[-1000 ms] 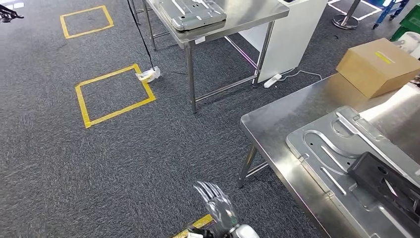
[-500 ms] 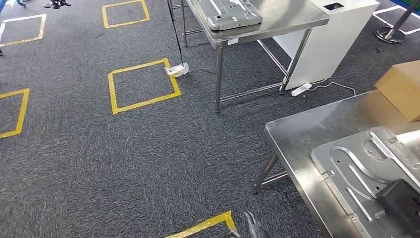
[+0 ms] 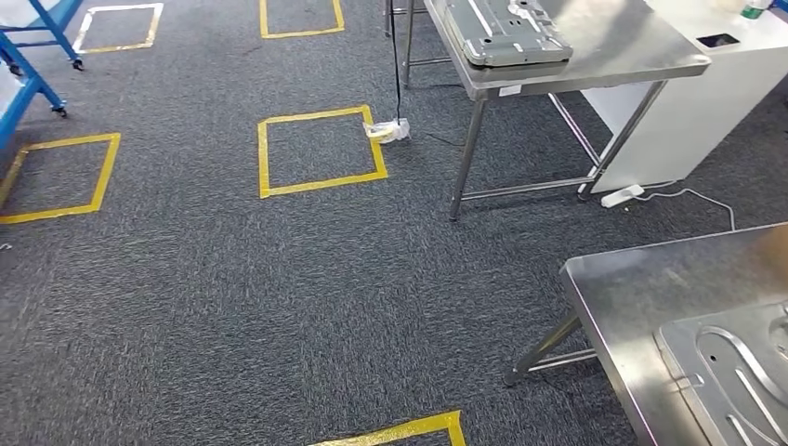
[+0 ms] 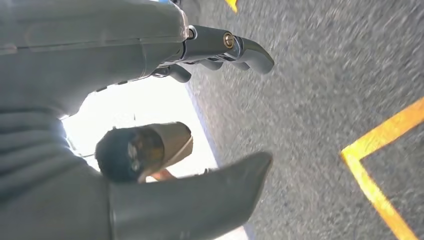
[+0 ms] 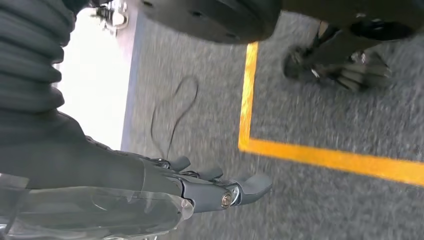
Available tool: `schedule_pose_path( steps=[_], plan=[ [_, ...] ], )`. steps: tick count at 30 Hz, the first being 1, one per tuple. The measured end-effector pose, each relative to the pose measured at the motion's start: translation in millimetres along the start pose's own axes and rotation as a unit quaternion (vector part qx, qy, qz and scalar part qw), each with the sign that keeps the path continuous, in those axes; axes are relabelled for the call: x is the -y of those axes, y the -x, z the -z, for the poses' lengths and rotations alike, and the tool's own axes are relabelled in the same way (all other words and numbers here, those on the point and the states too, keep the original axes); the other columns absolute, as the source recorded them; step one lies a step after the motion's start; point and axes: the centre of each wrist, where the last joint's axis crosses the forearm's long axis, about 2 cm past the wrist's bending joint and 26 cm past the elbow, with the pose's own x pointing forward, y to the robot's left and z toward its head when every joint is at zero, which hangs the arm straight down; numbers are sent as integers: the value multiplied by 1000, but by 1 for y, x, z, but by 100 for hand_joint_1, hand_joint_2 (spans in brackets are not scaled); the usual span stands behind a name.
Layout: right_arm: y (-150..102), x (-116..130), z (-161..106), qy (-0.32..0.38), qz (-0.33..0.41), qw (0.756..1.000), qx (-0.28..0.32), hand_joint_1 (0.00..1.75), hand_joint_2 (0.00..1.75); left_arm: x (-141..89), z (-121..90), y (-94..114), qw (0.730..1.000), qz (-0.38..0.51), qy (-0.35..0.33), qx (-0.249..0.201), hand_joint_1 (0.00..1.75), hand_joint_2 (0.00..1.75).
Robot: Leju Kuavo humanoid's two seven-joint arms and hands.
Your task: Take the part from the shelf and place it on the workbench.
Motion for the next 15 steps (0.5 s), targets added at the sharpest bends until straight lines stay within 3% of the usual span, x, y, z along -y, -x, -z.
schedule_pose_path(
  steps=[6,15],
  plan=[
    [-9,-22,-7,-28,-45,999,7,0,175,-1,2,5,1000,10,-23,-3,0,175],
    [-5,-22,-6,-39,-63,997,5,0,175,-4,2,6,999,7,-31,-9,0,175]
  ],
)
